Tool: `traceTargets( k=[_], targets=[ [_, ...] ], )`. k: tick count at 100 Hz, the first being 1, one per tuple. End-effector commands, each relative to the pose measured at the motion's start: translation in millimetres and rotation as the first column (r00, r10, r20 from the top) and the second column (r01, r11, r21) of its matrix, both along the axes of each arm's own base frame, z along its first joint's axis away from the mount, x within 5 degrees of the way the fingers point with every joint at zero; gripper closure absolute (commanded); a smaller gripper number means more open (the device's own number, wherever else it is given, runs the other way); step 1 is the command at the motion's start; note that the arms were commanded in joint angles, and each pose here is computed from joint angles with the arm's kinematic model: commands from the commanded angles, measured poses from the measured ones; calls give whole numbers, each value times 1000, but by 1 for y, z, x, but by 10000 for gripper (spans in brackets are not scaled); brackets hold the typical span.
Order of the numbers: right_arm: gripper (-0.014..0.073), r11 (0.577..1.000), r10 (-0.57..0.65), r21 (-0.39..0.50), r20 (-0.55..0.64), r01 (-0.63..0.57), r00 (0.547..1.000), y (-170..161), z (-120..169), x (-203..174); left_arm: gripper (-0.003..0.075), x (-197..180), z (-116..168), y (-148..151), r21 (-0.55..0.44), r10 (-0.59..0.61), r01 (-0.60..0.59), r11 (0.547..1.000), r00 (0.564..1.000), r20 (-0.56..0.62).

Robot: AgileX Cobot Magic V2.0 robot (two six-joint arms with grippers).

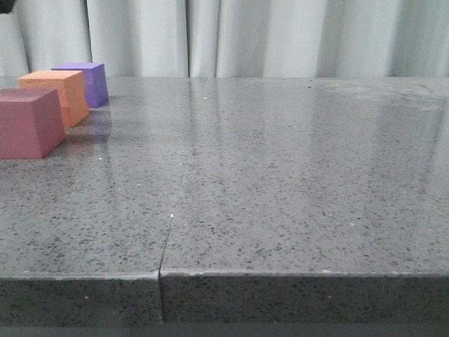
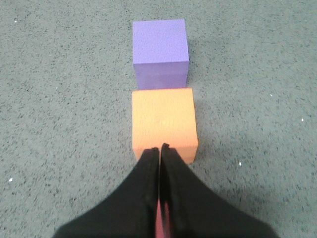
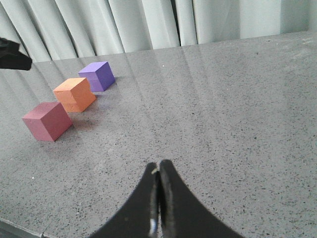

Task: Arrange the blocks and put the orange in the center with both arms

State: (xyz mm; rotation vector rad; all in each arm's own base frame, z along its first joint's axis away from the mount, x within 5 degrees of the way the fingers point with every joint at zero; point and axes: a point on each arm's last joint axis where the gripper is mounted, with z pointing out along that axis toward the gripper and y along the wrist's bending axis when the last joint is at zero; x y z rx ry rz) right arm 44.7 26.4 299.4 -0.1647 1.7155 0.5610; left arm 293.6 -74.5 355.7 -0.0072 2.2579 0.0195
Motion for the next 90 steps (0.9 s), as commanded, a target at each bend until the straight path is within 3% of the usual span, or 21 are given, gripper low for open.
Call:
traceTargets(
  k=[1,39,76,90],
  targets=[
    [650,999,-15,31,81,13,997,-1,14,0,741,-21,23,4,-30,-37,42,999,989,141],
    [650,999,-15,31,81,13,997,-1,14,0,741,-88,20,27,-51,-36,47,998,980,197],
    [650,999,-15,31,81,13,997,-1,14,0,741,-155,0,48,-115,-22,51,992,969,247],
    [650,999,-15,31,81,13,997,-1,14,0,741,-180,-12,58,-129,9,20,991,976,216]
  ],
)
